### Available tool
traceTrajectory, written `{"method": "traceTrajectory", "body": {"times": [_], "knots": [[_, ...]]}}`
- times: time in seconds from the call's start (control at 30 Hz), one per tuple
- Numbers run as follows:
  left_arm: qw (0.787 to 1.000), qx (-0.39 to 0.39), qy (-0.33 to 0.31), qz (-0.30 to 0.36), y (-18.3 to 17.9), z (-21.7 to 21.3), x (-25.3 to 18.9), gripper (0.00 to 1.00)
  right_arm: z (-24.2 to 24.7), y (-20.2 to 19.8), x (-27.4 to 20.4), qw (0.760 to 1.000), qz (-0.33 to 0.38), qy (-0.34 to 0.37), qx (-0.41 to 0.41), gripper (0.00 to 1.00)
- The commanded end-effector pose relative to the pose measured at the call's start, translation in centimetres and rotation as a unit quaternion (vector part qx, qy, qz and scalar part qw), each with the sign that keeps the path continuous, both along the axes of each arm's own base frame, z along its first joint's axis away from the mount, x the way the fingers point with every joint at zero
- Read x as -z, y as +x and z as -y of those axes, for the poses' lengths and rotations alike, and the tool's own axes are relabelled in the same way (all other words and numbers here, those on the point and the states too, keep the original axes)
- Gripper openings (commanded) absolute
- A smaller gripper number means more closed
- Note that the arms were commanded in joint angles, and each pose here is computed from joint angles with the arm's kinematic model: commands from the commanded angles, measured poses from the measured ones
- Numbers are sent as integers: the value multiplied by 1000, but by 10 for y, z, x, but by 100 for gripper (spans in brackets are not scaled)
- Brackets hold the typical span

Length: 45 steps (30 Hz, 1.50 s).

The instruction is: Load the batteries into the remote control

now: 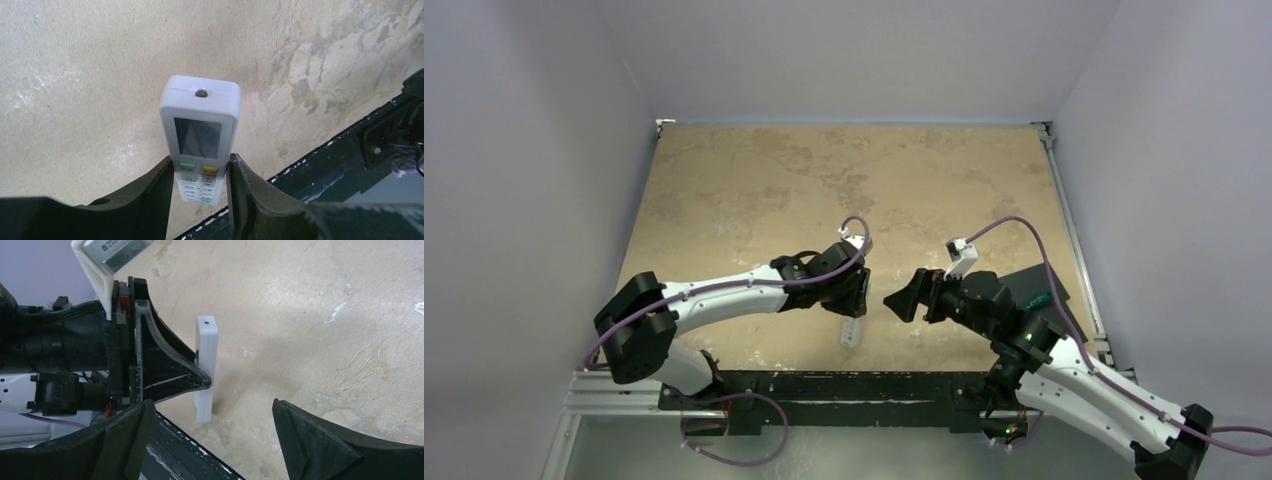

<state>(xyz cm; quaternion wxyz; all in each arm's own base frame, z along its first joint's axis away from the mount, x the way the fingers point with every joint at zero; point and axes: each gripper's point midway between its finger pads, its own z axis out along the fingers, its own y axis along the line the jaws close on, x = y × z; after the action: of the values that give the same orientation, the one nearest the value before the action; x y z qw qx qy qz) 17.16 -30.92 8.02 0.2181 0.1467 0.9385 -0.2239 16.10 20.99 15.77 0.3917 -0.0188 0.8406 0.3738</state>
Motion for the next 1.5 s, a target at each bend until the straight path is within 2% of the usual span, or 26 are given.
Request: {"method": "traceTrajectory", "body": {"times": [0.0, 0.2, 0.53, 1.13, 1.33, 1.47], "knots": [[999, 6, 27, 45, 15, 11, -10, 0, 3, 5, -18, 1000, 12, 17, 18, 99], [996, 10, 68, 47, 16, 12, 7, 0, 5, 6, -22, 999, 18, 17, 22, 99], [995, 13, 88, 36, 19, 17, 32, 0, 13, 9, -24, 999, 29, 3, 35, 99], [996, 17, 78, 33, 18, 22, 30, 39, 14, 11, -27, 999, 33, -5, 38, 99], [997, 12, 62, 47, 20, 21, 14, 62, 14, 11, -30, 999, 35, -6, 38, 99], [997, 13, 48, 52, 19, 22, 2, 65, 15, 12, -34, 999, 37, -9, 40, 99]]}}
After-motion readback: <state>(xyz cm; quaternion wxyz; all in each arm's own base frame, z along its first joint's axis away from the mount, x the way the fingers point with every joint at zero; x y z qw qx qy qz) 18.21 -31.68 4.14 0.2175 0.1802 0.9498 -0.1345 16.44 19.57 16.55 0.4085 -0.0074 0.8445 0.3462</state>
